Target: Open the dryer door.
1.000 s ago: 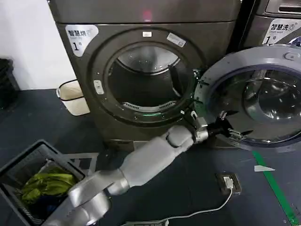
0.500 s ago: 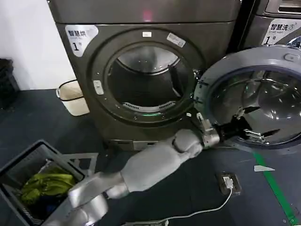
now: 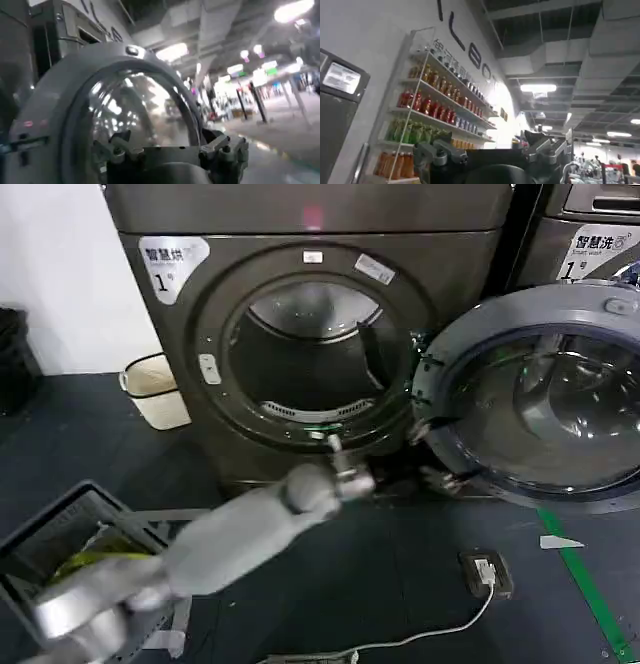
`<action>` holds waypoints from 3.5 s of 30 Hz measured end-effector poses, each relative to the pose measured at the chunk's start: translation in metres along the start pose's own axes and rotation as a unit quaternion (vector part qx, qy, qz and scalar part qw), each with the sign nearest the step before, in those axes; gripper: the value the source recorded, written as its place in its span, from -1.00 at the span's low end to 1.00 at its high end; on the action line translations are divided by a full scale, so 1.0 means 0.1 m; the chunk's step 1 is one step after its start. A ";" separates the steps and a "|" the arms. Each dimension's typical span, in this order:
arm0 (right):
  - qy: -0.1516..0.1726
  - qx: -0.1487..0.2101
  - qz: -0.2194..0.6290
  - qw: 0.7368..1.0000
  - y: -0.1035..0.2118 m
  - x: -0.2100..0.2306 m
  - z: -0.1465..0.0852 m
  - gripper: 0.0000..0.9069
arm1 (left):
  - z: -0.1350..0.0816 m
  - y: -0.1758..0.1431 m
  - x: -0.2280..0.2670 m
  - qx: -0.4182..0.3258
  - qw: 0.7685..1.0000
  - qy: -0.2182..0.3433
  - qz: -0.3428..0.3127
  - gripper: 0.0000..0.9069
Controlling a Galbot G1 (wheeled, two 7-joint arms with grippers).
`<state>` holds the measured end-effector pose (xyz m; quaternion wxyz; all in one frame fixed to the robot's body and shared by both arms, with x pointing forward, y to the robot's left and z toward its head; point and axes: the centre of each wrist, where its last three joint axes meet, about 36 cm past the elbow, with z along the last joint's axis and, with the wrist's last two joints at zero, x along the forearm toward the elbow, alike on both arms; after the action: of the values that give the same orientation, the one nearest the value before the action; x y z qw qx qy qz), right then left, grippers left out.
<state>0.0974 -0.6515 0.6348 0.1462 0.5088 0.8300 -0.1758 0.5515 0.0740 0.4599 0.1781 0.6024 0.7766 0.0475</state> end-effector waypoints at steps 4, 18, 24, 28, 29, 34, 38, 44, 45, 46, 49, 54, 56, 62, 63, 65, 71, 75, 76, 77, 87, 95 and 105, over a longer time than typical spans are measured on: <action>-0.007 0.026 0.005 1.000 -0.06 0.02 -0.07 1.00 | -0.11 0.08 0.45 -0.016 0.999 0.036 -0.014 1.00; -0.046 0.082 0.022 0.995 -0.13 0.06 -0.43 1.00 | -0.48 -0.24 2.00 -0.071 0.979 0.183 -0.064 1.00; -0.056 0.103 0.024 0.993 -0.09 0.07 -0.50 1.00 | -0.73 -0.37 2.57 -0.086 0.953 0.279 -0.076 1.00; -0.060 0.108 0.028 0.992 -0.08 0.08 -0.54 1.00 | -0.99 -0.42 2.94 -0.107 0.929 0.349 -0.069 1.00; -0.060 0.109 0.028 0.992 -0.08 0.09 -0.54 1.00 | -1.05 -0.43 3.02 -0.111 0.922 0.364 -0.066 1.00; -0.060 0.110 0.030 0.992 -0.09 0.09 -0.54 1.00 | -1.39 -0.41 3.29 -0.131 0.887 0.441 -0.052 1.00; -0.060 0.112 0.029 0.992 -0.11 0.09 -0.54 1.00 | -1.58 -0.39 3.44 -0.140 0.854 0.499 -0.037 1.00; -0.058 0.112 0.026 0.992 -0.12 0.09 -0.53 1.00 | -1.74 -0.33 3.69 -0.139 0.802 0.580 -0.031 1.00; -0.057 0.112 0.026 0.992 -0.12 0.09 -0.53 1.00 | -1.76 -0.31 3.73 -0.139 0.796 0.588 -0.030 1.00; -0.056 0.112 0.026 0.992 -0.12 0.08 -0.52 1.00 | -1.77 -0.30 3.76 -0.138 0.793 0.592 -0.029 1.00; -0.053 0.113 0.022 0.992 -0.11 0.07 -0.51 1.00 | -1.81 -0.28 3.86 -0.128 0.785 0.605 -0.029 1.00; -0.052 0.113 0.023 0.992 -0.14 0.06 -0.51 1.00 | -1.91 -0.23 4.04 -0.130 0.765 0.631 -0.020 1.00; -0.050 0.114 0.028 0.992 -0.18 0.06 -0.50 1.00 | -1.93 -0.21 4.12 -0.130 0.756 0.642 -0.016 1.00; -0.052 0.116 0.034 0.991 -0.22 0.07 -0.53 1.00 | -1.93 -0.15 4.30 -0.122 0.735 0.667 -0.001 1.00; -0.052 0.116 0.034 0.991 -0.23 0.06 -0.53 1.00 | -1.92 -0.13 4.34 -0.123 0.732 0.670 0.001 1.00; -0.050 0.116 0.035 0.991 -0.24 0.06 -0.52 1.00 | -1.92 -0.12 4.40 -0.121 0.728 0.675 -0.001 1.00; -0.051 0.113 0.036 0.992 -0.24 0.04 -0.52 1.00 | -1.94 -0.08 4.57 -0.124 0.716 0.687 0.002 1.00; -0.050 0.112 0.037 0.992 -0.26 0.03 -0.51 1.00 | -1.97 -0.07 4.62 -0.116 0.706 0.699 0.009 1.00; -0.050 0.112 0.037 0.992 -0.27 0.03 -0.51 1.00 | -1.97 -0.07 4.62 -0.116 0.704 0.700 0.008 1.00; -0.050 0.112 0.036 0.992 -0.27 0.03 -0.51 1.00 | -1.97 -0.07 4.62 -0.116 0.704 0.701 0.008 1.00; -0.048 0.112 0.031 0.992 -0.24 0.05 -0.49 1.00 | -1.99 -0.07 4.65 -0.107 0.697 0.709 0.021 1.00; -0.047 0.111 0.031 0.992 -0.23 0.05 -0.48 1.00 | -2.01 -0.05 4.68 -0.106 0.694 0.712 0.036 1.00; -0.046 0.115 0.032 0.992 -0.25 0.09 -0.49 1.00 | -2.03 -0.03 4.71 -0.113 0.685 0.718 0.045 1.00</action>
<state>0.0678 -0.6334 0.6783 0.1305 0.5399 0.7800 -0.2882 0.3817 0.5505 0.5448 -0.3702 0.3936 0.6274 0.5607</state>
